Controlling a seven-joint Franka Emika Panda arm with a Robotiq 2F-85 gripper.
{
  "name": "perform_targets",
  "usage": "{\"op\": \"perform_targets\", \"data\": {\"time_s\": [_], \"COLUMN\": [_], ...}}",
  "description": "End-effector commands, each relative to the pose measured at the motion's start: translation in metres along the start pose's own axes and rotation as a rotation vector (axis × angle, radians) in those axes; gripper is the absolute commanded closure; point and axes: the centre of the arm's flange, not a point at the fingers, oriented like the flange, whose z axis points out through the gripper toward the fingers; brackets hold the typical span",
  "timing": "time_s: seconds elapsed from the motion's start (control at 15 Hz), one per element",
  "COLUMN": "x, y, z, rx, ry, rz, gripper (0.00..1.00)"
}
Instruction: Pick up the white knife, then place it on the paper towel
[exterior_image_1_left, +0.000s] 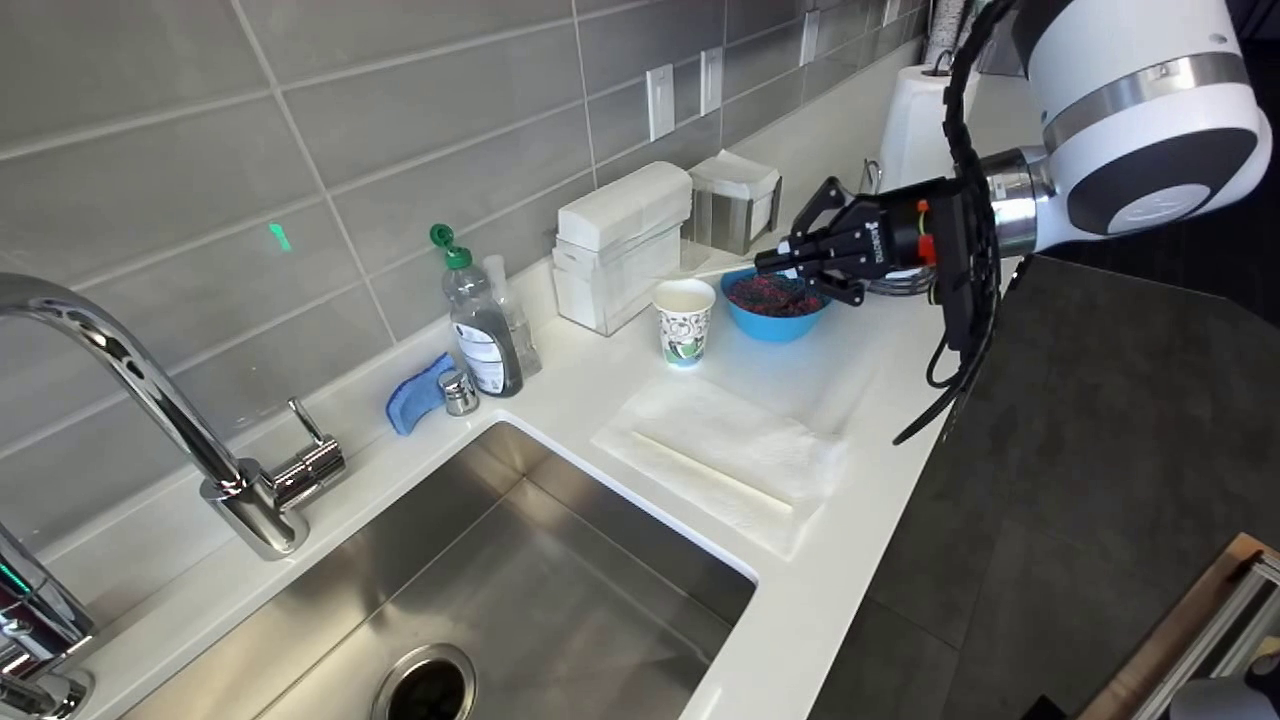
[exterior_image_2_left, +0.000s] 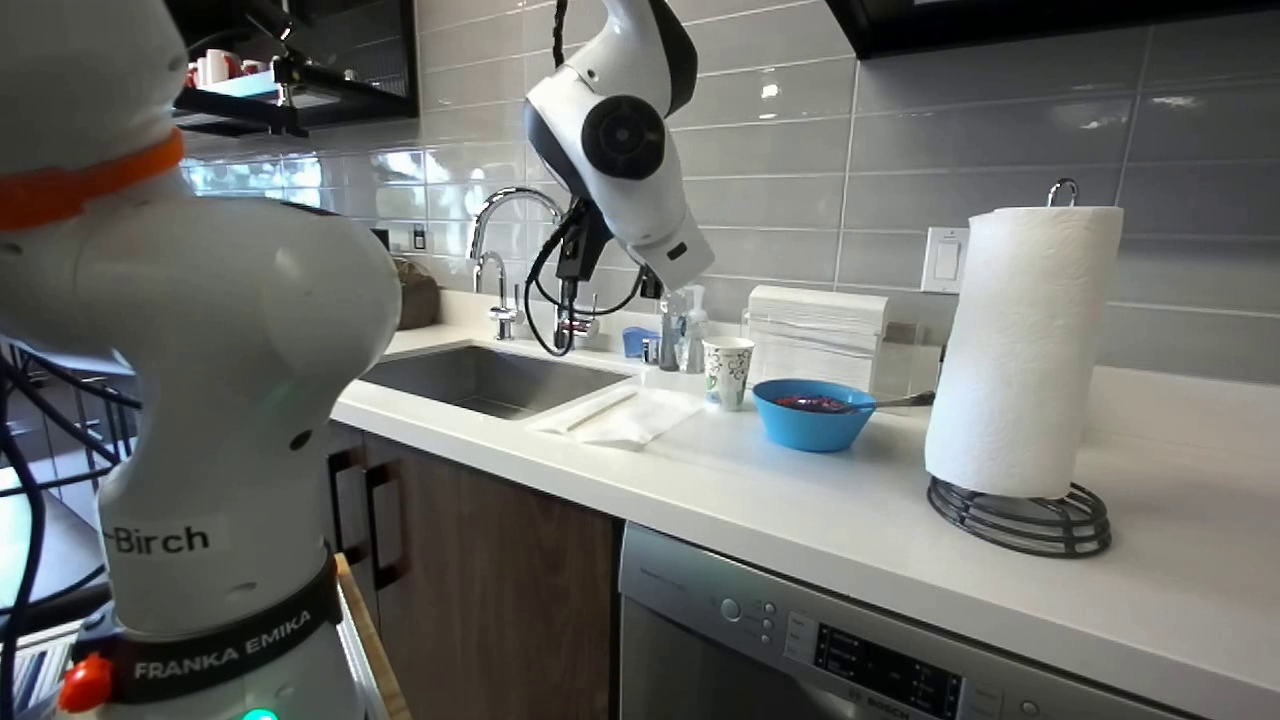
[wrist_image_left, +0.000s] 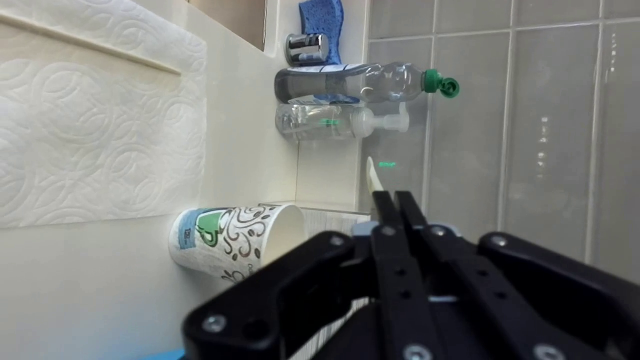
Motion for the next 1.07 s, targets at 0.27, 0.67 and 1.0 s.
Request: {"op": "perform_targets", "data": {"time_s": [0.27, 0.67, 1.0], "x": [-0.012, -0.007, -0.012], "y": [0.071, 0.104, 0.124], "z": [0.008, 0.017, 0.032], "rx": [-0.012, -0.047, -0.012], "ry": [-0.058, -0.055, -0.051], "rz": [-0.016, -0.007, 0.006], "gripper": [0.96, 0.99, 0.99]}}
